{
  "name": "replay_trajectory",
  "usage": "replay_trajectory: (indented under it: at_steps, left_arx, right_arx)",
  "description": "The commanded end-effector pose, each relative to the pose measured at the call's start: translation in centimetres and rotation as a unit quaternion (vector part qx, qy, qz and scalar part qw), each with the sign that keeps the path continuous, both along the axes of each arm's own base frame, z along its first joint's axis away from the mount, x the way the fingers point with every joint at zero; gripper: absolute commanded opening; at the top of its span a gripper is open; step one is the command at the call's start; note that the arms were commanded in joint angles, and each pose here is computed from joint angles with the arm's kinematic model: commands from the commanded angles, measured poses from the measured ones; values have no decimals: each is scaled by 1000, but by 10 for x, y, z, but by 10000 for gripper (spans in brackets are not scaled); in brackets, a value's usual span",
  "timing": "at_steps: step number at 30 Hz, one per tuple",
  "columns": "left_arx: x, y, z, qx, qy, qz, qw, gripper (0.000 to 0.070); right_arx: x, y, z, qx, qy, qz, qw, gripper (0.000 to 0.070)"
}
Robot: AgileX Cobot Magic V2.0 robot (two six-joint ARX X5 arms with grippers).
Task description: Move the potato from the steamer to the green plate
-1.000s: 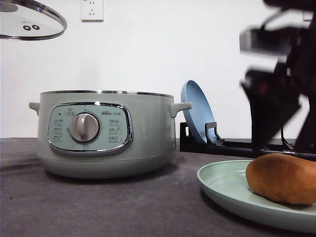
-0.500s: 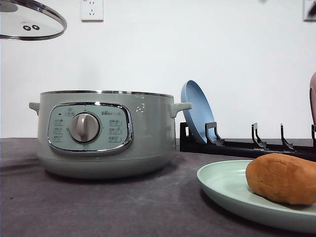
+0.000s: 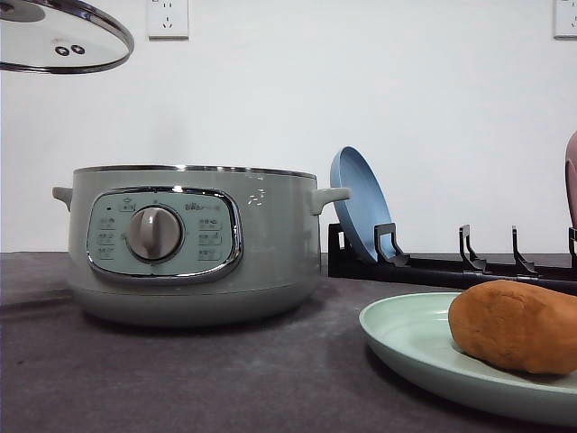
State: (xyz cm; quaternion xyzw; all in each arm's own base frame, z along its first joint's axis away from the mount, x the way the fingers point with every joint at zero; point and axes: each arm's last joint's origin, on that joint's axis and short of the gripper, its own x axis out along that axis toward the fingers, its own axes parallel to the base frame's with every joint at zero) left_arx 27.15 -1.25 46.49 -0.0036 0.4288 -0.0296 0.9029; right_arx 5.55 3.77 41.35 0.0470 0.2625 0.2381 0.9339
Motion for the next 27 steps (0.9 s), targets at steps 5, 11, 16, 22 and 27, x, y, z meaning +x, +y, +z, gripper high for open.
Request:
replay_trajectory:
  at_steps: [5, 11, 16, 22, 27]
  left_arx:
    - [-6, -17, 13, -6, -37, -31, 999, 0]
    - [-10, -45, 13, -8, -37, -83, 996, 0]
    - [-17, -69, 13, -9, -37, -131, 991, 0]
    - [-25, -94, 13, -9, -38, -182, 983, 0]
    - [-29, -104, 13, -9, -39, -202, 979, 0]
  right_arx:
    - [-3, -2, 5, 12, -6, 0, 1000, 643]
    - [-3, -2, 5, 12, -6, 0, 1000, 643]
    - [-3, -2, 5, 11, -6, 1, 1000, 643]
    - [-3, -2, 5, 11, -6, 1, 1000, 643]
    - [-3, -2, 5, 11, -6, 1, 1000, 643]
